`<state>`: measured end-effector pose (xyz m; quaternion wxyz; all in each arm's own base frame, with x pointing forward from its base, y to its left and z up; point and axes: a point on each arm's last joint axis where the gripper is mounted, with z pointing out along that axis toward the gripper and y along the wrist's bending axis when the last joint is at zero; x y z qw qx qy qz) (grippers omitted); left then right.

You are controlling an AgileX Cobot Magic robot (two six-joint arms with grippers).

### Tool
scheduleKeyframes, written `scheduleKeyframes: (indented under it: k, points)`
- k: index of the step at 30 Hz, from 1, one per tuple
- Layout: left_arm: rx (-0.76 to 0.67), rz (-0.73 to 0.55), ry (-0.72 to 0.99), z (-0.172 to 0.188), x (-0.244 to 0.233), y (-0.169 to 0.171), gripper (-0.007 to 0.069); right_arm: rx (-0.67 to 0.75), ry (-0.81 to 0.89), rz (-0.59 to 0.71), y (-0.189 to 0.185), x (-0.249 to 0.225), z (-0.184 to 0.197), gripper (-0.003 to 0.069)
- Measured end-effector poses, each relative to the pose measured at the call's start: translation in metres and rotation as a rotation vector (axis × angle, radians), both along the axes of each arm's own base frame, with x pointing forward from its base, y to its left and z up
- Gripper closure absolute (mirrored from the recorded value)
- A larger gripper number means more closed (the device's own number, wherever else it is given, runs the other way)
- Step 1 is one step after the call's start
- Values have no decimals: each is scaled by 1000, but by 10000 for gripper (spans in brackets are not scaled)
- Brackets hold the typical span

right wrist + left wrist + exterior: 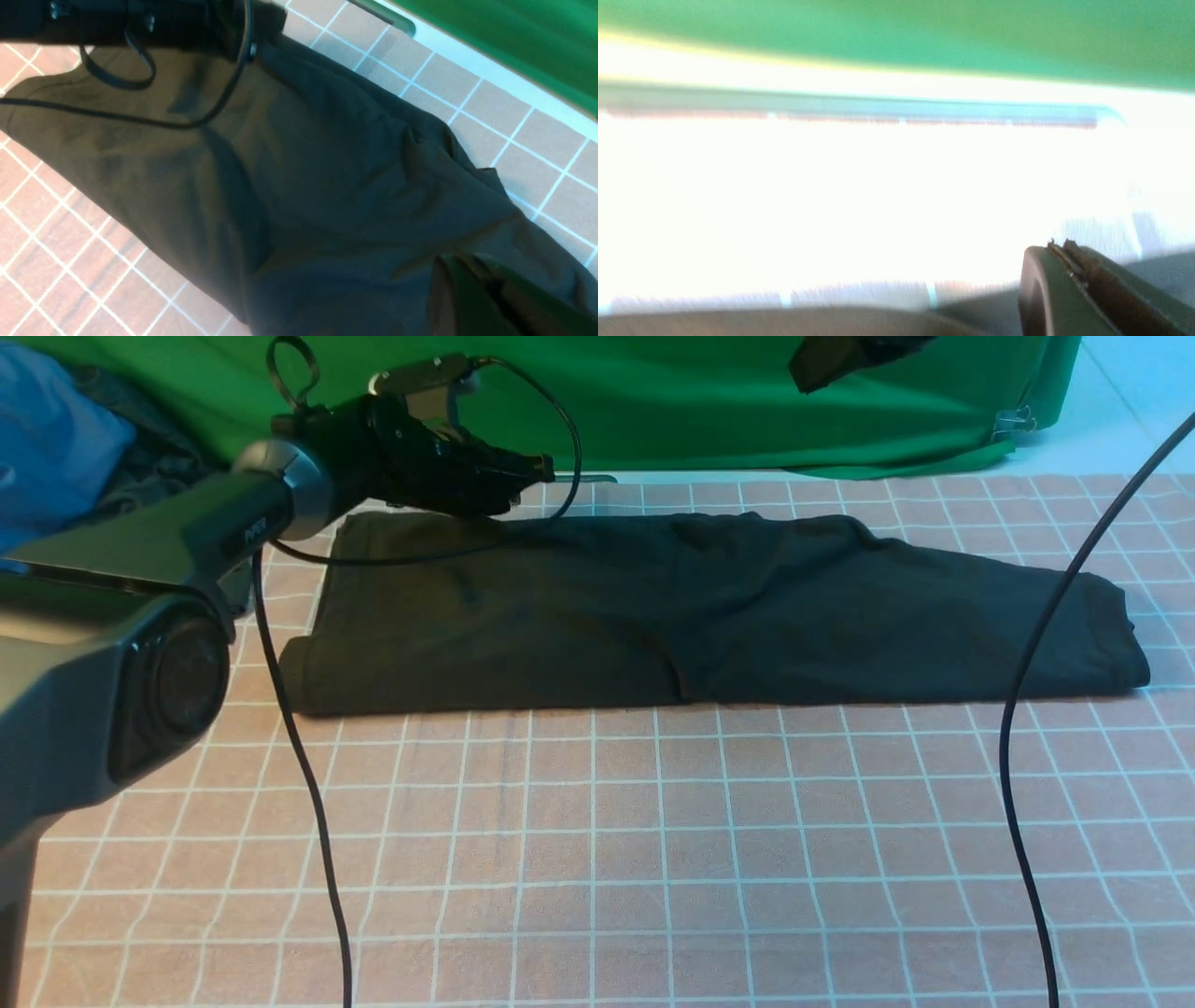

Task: Fold a long-sleeved shirt over a pink coffee tablecloth.
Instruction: 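Fold the black garment in half by bringing its near edge over to the far edge, then pull the folded dark garment lengthwise by its ends to straighten it flat on the table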

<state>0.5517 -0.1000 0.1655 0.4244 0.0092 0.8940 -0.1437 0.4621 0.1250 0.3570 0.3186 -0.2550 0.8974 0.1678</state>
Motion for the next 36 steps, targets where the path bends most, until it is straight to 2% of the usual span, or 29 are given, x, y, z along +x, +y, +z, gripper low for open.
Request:
scheduleKeyframes:
  k: [5, 8, 13, 18, 22, 28, 34, 36]
  points:
    - [46, -74, 149, 17, -17, 2, 611, -4, -1, -1, 0, 0, 0, 622]
    - [37, -41, 221, 40, -29, 9, 611, -37, -7, -12, -3, 1, -1, 622]
    - [28, 53, 364, 97, -58, 46, 611, -189, -30, -180, -29, 2, 5, 622]
    - [37, 124, 505, 121, -83, 84, 611, -203, -58, -303, -64, -8, 27, 622]
    - [46, 168, 559, 119, -95, 98, 611, -204, -10, -354, -81, -16, 23, 622]
    - [52, 225, 708, 88, -145, 102, 611, -270, 221, -353, -96, -43, -29, 623]
    - [51, 257, 649, 67, -159, 104, 607, -298, 338, -336, -97, -69, -52, 623]
    - [59, 262, 632, 61, -157, 105, 581, -297, 352, -333, -97, -71, -56, 623]
